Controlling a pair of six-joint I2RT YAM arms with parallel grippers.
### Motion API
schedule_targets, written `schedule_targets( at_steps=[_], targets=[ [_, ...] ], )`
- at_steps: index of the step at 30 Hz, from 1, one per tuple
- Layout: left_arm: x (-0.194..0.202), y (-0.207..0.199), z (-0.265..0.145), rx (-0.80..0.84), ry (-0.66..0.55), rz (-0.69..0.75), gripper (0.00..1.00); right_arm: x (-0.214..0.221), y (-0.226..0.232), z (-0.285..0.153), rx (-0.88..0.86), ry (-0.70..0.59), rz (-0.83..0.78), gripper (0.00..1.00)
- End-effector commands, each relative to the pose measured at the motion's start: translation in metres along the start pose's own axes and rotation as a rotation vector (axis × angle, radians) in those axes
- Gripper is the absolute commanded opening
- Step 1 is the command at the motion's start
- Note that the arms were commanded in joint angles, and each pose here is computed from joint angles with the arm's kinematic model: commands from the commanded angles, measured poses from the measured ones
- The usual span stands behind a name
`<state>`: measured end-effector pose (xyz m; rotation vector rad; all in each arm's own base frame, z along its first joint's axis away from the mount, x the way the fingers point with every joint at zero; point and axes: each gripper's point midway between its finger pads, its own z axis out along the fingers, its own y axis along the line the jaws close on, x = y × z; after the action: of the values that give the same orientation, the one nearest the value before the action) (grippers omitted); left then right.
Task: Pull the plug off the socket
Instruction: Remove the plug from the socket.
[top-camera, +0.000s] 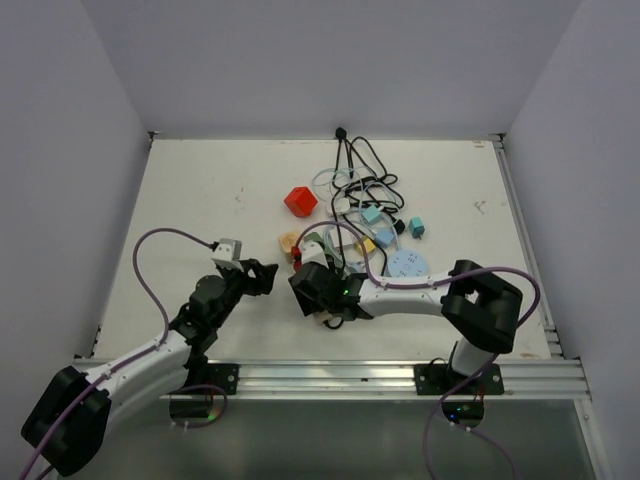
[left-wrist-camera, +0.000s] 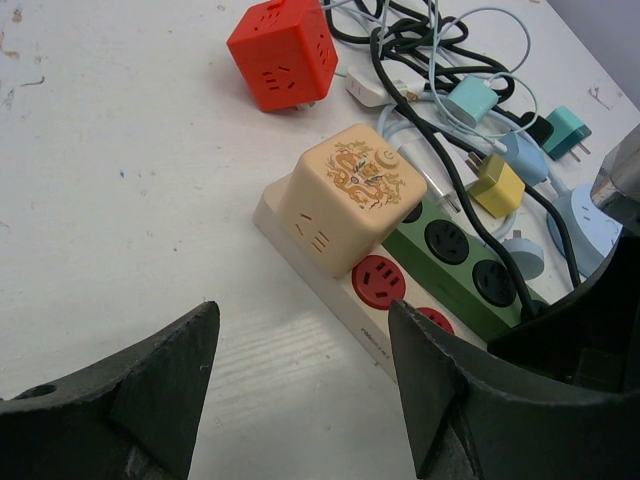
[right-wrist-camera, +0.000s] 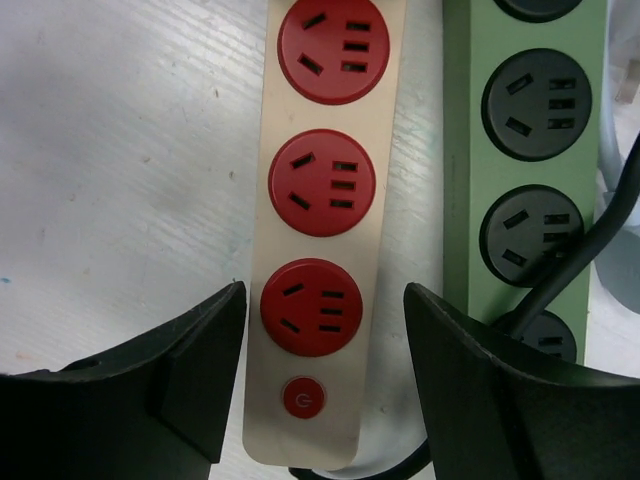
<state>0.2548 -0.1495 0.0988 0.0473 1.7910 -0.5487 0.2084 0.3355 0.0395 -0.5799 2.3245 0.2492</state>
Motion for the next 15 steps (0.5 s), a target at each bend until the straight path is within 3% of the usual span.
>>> schedule_targets(
  at_steps=[1, 4, 5, 7, 8, 11, 15],
  targets=[
    [-0.006, -0.002, 0.002, 0.004, -0.022, -0.006, 0.72, 0.004, 0.007, 0.007, -0.023, 0.001, 0.016, 0.66],
    [-0.005, -0.003, 0.001, 0.014, -0.023, 0.004, 0.72, 0.016, 0.013, 0.01, -0.049, 0.035, 0.0, 0.6],
    [-0.005, -0.004, 0.001, 0.019, -0.024, 0.01, 0.72, 0.022, 0.01, 0.011, -0.047, 0.044, -0.007, 0.45],
    [-0.006, -0.007, 0.001, 0.04, -0.027, 0.019, 0.72, 0.031, 0.001, 0.006, -0.036, 0.046, -0.01, 0.3],
    [-0.005, -0.008, 0.001, 0.048, -0.028, 0.022, 0.72, 0.031, -0.001, 0.003, -0.041, 0.038, -0.008, 0.15],
    [-0.005, -0.016, 0.001, 0.092, -0.02, 0.048, 0.72, 0.039, -0.009, -0.009, -0.072, 0.027, -0.039, 0.01],
    [-0.008, -0.026, 0.002, 0.155, -0.03, 0.083, 0.73, 0.049, -0.023, -0.02, -0.081, 0.035, -0.128, 0.0]
  ],
)
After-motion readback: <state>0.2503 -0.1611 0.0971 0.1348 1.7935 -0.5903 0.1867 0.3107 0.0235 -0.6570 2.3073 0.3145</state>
